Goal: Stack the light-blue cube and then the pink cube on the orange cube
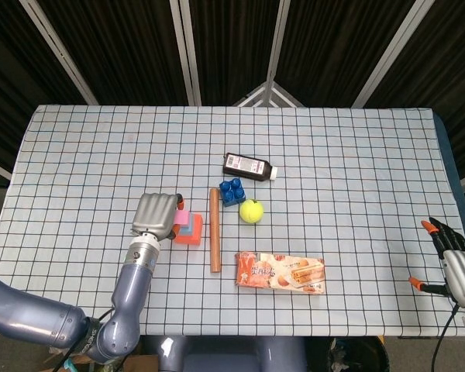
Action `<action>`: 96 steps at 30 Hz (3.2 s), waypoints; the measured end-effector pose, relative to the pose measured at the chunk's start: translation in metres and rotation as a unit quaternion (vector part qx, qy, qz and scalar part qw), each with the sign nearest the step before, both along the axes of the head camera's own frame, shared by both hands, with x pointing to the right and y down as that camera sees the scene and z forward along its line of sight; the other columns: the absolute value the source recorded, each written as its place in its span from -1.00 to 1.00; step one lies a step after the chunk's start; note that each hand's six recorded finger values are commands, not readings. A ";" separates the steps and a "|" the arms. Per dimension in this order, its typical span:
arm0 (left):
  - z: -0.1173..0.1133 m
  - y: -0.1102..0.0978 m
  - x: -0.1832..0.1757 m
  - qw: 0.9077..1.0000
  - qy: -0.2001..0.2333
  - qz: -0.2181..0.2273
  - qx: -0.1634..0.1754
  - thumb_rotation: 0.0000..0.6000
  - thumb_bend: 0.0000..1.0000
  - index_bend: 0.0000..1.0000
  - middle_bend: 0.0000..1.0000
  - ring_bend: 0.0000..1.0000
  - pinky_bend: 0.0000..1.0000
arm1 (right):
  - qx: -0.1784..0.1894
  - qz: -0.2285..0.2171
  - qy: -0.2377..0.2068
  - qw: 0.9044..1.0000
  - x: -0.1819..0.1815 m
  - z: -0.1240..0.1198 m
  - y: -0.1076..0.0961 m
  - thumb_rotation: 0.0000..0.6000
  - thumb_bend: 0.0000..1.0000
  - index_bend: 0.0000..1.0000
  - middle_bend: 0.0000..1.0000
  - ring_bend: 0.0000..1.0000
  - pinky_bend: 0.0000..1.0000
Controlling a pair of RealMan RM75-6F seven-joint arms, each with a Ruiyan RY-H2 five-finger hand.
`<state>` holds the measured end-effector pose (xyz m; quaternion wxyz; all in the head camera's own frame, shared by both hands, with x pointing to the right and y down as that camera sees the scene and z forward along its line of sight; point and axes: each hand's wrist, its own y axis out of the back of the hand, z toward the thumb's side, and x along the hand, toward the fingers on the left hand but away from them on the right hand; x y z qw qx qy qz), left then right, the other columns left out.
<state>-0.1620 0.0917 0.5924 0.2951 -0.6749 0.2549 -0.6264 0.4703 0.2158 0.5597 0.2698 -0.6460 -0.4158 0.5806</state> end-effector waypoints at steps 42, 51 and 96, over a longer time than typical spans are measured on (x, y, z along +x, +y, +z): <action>0.003 0.003 -0.007 1.000 -0.013 0.000 -0.003 1.00 -0.22 -0.19 0.67 0.60 0.82 | -0.005 0.002 0.004 1.000 -0.001 0.002 0.000 1.00 -0.74 -1.00 -0.99 -0.97 -0.79; 0.004 0.003 -0.007 1.000 -0.013 0.001 -0.003 1.00 -0.22 -0.35 0.66 0.60 0.81 | -0.005 0.003 0.004 1.000 0.000 0.002 0.000 1.00 -0.74 -1.00 -0.99 -0.97 -0.79; -0.065 0.050 -0.167 0.987 0.098 -0.062 0.109 1.00 -0.24 -0.79 -0.54 -0.68 -0.42 | 0.002 -0.007 0.022 1.000 -0.007 0.000 0.000 1.00 -0.74 -1.00 -0.99 -0.97 -0.79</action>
